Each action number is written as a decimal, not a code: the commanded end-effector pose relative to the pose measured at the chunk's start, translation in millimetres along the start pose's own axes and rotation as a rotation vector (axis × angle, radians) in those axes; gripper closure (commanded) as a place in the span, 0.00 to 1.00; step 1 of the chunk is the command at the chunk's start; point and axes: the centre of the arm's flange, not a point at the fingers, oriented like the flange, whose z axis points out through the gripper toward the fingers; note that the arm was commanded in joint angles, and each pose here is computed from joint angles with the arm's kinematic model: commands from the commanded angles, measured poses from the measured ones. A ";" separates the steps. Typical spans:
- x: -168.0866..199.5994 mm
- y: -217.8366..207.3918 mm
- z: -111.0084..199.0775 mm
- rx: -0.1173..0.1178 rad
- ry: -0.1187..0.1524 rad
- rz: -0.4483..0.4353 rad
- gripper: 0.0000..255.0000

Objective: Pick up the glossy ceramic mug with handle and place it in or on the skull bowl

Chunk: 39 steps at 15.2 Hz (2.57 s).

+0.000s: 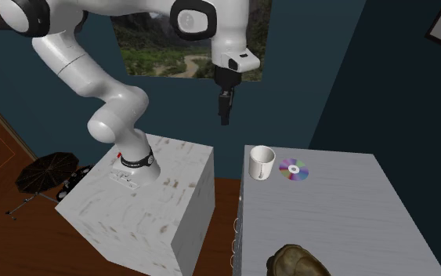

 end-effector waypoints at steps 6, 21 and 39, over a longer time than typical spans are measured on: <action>64.6 -18.9 62.9 0.016 -0.017 -0.080 0.00; 132.4 -49.4 173.8 0.034 -0.038 -0.170 0.00; 132.3 -49.6 176.8 0.034 -0.038 -0.170 1.00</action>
